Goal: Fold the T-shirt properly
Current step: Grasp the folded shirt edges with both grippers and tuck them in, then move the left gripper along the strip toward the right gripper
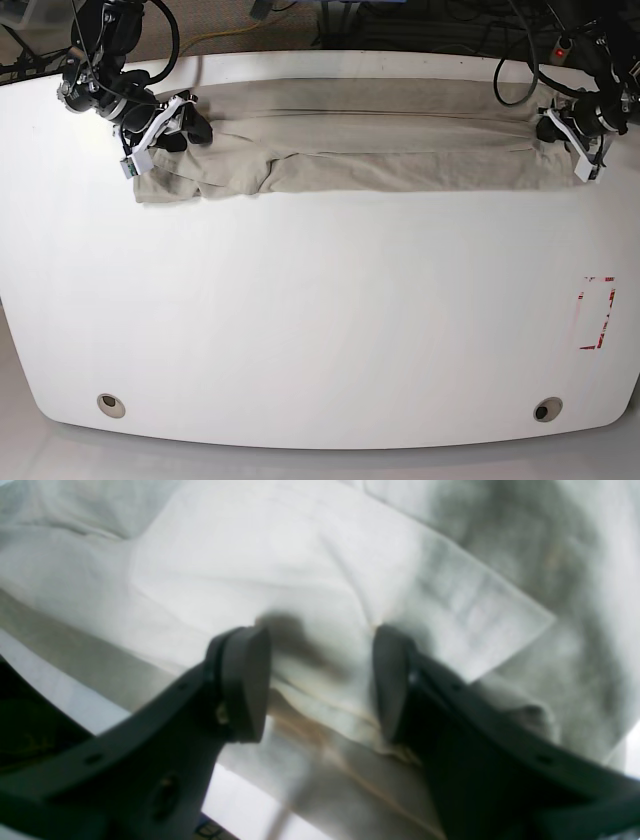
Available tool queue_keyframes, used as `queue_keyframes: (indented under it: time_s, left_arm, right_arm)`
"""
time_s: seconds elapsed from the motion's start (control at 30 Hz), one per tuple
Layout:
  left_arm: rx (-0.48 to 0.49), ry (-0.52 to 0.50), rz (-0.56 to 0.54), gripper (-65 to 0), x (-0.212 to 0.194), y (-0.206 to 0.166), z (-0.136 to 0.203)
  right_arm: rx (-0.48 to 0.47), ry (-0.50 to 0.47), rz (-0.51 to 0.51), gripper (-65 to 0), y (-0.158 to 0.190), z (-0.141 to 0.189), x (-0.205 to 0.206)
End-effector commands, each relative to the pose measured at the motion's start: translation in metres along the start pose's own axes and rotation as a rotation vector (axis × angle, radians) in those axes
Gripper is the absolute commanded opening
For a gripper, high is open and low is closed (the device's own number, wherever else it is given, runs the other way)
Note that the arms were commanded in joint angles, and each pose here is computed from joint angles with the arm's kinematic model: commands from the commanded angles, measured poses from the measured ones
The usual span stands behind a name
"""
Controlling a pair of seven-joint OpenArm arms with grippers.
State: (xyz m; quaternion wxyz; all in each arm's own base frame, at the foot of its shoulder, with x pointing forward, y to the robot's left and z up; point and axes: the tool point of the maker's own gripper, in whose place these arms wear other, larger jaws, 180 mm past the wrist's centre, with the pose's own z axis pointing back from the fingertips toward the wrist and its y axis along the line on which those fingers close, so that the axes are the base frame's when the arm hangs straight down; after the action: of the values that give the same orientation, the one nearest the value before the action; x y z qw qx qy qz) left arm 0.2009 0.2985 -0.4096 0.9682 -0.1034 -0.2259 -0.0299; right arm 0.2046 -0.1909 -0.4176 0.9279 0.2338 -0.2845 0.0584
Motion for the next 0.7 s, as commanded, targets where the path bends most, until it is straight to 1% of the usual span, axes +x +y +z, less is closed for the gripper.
queue_keyframes:
  time_s: [0.0,0.1,0.17,0.2,0.3,0.4,0.47,0.57,0.67]
  left_arm:
    - [0.053,-0.038,-0.079,-59.7,0.02,0.001,0.017]
    - [0.083,-0.097,-0.177,-59.7,0.037,-0.019,0.035]
    - [0.083,-0.133,-0.271,-59.6,0.054,-0.04,0.043]
    - [0.058,-0.15,-0.325,-59.6,0.061,-0.06,0.041]
    - [0.006,-0.175,-0.411,-59.6,0.071,-0.093,0.039]
    - [-0.076,-0.163,-0.452,-59.6,0.069,-0.126,0.025]
    - [-0.135,-0.162,-0.496,-59.6,0.075,-0.151,0.017]
    - [-0.185,-0.141,-0.555,-59.4,0.081,-0.178,0.009]
    - [-0.242,-0.162,-0.586,-59.4,0.089,-0.205,0.005]
  right_arm:
    - [-0.031,0.064,0.005,-32.3,-0.007,0.002,-0.012]
    - [-0.031,0.064,0.005,-32.3,-0.007,0.002,-0.012]
    - [-0.029,0.062,0.004,-32.3,-0.006,0.002,-0.012]
    - [-0.029,0.062,0.004,-32.3,-0.006,0.002,-0.012]
    - [-0.025,0.061,-0.001,-32.3,-0.004,0.0,-0.013]
    - [-0.025,0.062,-0.003,-32.3,-0.003,-0.001,-0.013]
    - [-0.023,0.062,-0.006,-32.3,-0.002,-0.002,-0.014]
    - [-0.023,0.063,-0.007,-32.3,-0.002,-0.002,-0.015]
    - [-0.023,0.063,-0.007,-32.3,-0.002,-0.002,-0.015]
